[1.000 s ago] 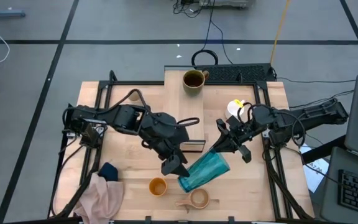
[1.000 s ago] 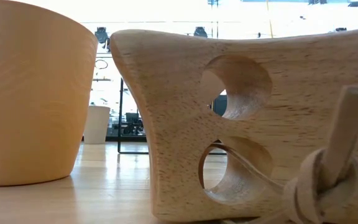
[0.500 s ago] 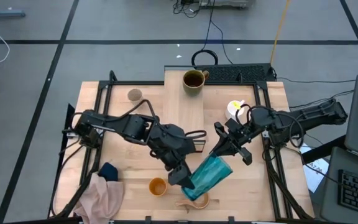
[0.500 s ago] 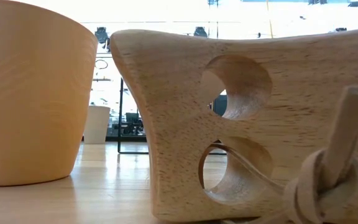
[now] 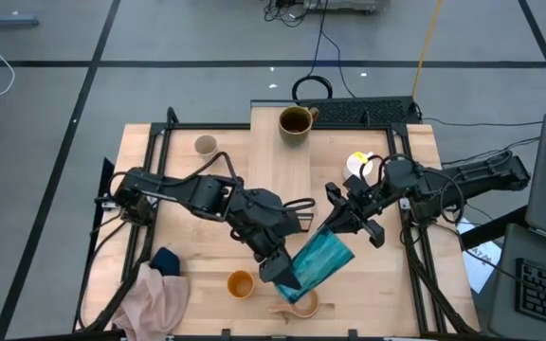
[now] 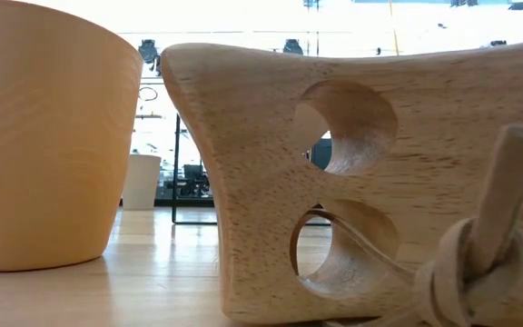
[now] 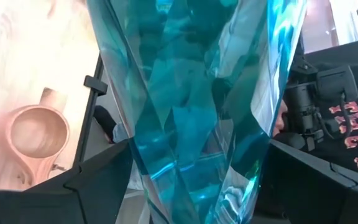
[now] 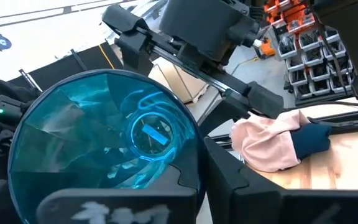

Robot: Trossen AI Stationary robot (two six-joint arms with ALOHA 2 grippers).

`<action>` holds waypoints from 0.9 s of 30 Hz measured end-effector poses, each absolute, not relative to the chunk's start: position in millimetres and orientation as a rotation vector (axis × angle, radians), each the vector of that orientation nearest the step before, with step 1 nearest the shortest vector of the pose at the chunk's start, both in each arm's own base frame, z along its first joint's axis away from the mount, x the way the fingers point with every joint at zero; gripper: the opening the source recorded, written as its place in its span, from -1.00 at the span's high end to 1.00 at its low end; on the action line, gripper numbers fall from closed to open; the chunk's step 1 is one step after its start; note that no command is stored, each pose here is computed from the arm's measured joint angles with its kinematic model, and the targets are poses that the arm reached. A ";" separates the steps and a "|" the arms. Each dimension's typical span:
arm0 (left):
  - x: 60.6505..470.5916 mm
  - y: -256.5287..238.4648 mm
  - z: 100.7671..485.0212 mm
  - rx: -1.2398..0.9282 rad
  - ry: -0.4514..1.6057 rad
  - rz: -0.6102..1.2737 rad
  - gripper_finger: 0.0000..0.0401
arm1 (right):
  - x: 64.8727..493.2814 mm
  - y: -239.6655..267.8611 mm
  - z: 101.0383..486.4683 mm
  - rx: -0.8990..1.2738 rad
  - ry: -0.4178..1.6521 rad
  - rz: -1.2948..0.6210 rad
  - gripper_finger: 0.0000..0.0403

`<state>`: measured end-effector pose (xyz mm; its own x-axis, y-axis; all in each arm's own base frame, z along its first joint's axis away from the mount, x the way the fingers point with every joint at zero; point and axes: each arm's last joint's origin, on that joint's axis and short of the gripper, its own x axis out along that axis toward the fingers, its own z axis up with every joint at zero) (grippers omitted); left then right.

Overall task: Stack small to large cups/mugs on shelf
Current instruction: Put the blue cup on the shelf

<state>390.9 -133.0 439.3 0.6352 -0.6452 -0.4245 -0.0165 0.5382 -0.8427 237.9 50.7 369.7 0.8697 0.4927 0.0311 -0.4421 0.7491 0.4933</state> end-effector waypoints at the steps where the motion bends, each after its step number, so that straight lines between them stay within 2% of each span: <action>1: 390.9 -133.1 439.4 -0.948 0.815 -0.426 -0.75 | 238.0 50.3 369.6 0.513 0.103 0.507 1.00; 12: 390.8 -133.8 439.7 -0.972 0.820 -0.419 -0.74 | 238.5 49.2 368.6 0.504 0.104 0.484 1.00; 18: 390.7 -133.8 439.9 -0.981 0.822 -0.416 -0.53 | 238.6 49.1 368.0 0.505 0.111 0.482 0.98; 24: 391.2 -132.4 440.0 -0.991 0.822 -0.412 -0.53 | 238.9 47.4 367.6 0.500 0.112 0.479 0.98; 27: 391.4 -132.8 440.5 -0.999 0.819 -0.412 -0.61 | 239.0 47.2 367.7 0.496 0.111 0.482 0.94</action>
<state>391.4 -132.8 440.5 0.6404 -0.6471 -0.4136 -0.0526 0.5003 -0.8642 239.0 47.2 367.7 0.8825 0.4702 0.0125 -0.4173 0.7704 0.4821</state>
